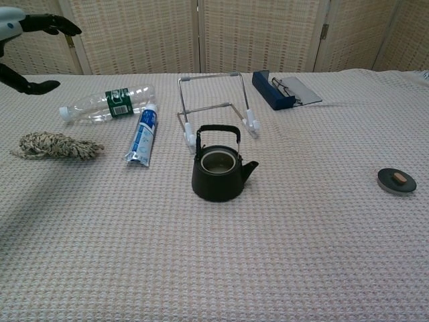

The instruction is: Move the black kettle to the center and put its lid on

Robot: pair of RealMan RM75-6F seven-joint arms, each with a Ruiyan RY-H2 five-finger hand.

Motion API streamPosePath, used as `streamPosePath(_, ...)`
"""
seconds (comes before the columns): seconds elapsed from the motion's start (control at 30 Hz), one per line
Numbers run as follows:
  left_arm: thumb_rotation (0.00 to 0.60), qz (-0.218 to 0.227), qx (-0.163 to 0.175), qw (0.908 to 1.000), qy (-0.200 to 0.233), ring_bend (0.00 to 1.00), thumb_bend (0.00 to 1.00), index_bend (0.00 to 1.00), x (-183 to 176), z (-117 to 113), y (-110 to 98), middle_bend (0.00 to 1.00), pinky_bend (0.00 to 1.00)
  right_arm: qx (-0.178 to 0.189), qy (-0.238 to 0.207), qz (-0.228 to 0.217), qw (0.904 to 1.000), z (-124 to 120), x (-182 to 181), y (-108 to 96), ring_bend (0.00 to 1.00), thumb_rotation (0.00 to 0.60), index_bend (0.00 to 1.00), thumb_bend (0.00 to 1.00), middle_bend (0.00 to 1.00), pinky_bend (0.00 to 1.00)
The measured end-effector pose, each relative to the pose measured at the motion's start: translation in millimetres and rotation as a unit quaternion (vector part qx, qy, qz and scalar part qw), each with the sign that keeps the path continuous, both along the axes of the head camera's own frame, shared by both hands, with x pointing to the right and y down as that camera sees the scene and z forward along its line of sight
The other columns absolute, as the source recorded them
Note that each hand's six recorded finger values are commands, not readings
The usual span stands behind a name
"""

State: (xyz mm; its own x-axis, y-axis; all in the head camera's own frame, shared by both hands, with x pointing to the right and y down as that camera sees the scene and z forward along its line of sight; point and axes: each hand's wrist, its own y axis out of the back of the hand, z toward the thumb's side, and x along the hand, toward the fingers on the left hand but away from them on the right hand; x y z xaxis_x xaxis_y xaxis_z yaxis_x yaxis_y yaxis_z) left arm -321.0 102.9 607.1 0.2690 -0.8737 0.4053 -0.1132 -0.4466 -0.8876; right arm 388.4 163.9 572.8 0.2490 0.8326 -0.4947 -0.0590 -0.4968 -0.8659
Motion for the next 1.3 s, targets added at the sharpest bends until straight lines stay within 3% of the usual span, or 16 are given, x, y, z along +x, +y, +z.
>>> streamPosePath(0.33, 0.600, -0.008, -0.012, 0.9999, 0.000, 0.07, 0.35, 0.10, -16, -6, 16, 0.07, 0.00, -0.092, 0.041, -0.024, 0.9946, 65, -28, -10, 0.83, 0.600, 0.20, 0.28, 0.25, 0.84)
streamPosePath(0.53, 0.600, -0.009, -0.017, 0.9998, -0.003, 0.06, 0.35, 0.10, -20, -7, 19, 0.07, 0.00, -0.123, 0.063, -0.030, 0.9900, 101, -36, -10, 0.83, 0.600, 0.20, 0.28, 0.26, 0.84)
streamPosePath(1.3, 0.600, -0.025, -0.041, 0.9988, 0.001, 0.05, 0.35, 0.10, -33, 0, 24, 0.07, 0.00, -0.136, 0.099, -0.043, 0.9848, 141, -46, -11, 0.83, 0.600, 0.27, 0.28, 0.31, 0.84)
